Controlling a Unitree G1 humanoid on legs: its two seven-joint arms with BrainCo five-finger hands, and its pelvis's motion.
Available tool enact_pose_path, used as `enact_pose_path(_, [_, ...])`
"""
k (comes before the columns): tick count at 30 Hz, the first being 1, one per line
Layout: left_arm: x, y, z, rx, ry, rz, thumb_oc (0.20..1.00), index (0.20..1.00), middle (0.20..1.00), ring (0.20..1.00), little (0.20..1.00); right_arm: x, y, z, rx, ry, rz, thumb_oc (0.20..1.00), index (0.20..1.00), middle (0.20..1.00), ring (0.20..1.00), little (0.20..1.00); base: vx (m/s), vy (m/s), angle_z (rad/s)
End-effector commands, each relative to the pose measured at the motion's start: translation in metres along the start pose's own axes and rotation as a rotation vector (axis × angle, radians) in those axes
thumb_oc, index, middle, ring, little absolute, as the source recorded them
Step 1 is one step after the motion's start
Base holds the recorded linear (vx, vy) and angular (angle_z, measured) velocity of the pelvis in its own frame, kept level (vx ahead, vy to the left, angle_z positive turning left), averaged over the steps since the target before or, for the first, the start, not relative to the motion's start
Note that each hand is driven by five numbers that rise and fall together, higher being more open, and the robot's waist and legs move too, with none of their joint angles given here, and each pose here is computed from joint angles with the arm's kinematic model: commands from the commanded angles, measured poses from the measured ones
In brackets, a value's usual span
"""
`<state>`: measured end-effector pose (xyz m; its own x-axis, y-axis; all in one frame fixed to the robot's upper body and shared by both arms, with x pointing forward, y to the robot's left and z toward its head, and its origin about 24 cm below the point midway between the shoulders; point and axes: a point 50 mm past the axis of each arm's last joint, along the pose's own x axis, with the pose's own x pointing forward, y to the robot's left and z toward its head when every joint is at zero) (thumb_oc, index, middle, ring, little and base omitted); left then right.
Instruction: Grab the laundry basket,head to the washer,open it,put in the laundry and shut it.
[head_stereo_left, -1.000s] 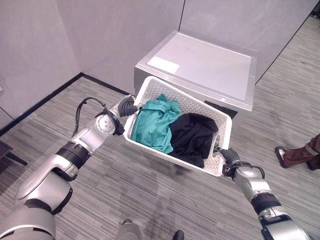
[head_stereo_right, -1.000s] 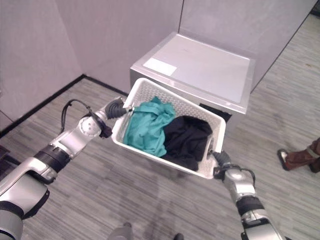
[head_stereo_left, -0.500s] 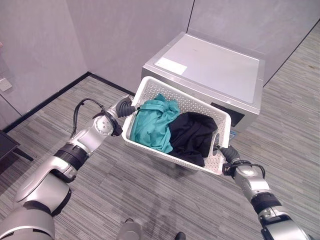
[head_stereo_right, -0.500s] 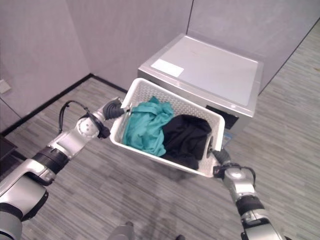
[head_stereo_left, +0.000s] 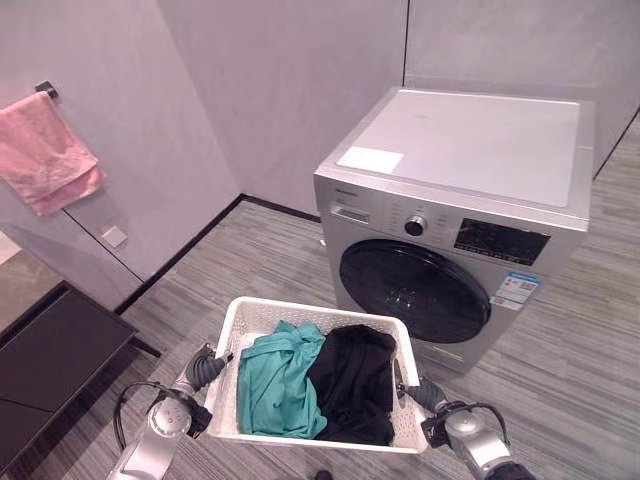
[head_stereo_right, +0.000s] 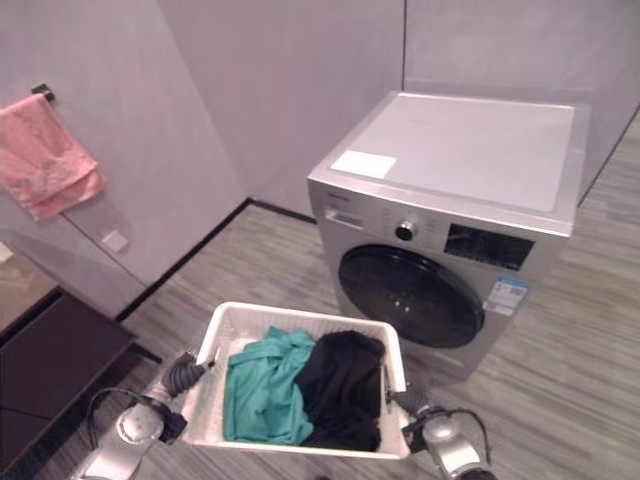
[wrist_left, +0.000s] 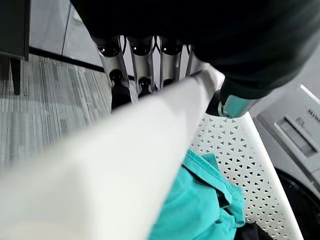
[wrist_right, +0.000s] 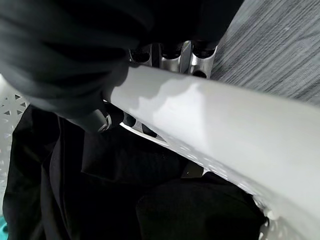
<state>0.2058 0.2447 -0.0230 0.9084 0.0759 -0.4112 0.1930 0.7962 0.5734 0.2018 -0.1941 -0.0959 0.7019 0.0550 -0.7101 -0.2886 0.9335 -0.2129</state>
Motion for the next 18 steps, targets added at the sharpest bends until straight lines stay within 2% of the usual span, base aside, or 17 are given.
enact_pose_path(1, [0.02,0.075,0.038,-0.025,-0.14,0.318,0.2,0.2,0.2,0.2,0.2,-0.004,-0.019,0.029,0.026,-0.163,-0.036,0.2,0.2,0.2,0.2,0.2,-0.01,0.055,-0.02])
enact_pose_path(6, [0.017,0.081,0.04,-0.025,-0.153,0.347,0.2,0.2,0.2,0.2,0.2,-0.011,-0.024,0.036,0.017,-0.209,-0.059,0.2,0.2,0.2,0.2,0.2,-0.04,0.035,-0.06])
enact_pose_path(7, [0.008,0.096,0.048,-0.017,-0.196,0.418,0.2,0.2,0.2,0.2,0.2,-0.025,-0.032,0.051,-0.036,-0.309,-0.082,0.2,0.2,0.2,0.2,0.2,-0.09,0.018,-0.02])
enact_pose_path(13, [-0.015,0.122,0.051,-0.001,-0.242,0.536,0.2,0.2,0.2,0.2,0.2,-0.057,-0.042,0.082,-0.111,-0.499,-0.067,0.2,0.2,0.2,0.2,0.2,-0.13,-0.015,-0.2])
enact_pose_path(18, [-0.049,0.14,0.041,0.013,-0.249,0.612,0.2,0.2,0.2,0.2,0.2,-0.096,-0.057,0.102,-0.145,-0.663,-0.084,0.2,0.2,0.2,0.2,0.2,-0.09,-0.042,-0.22])
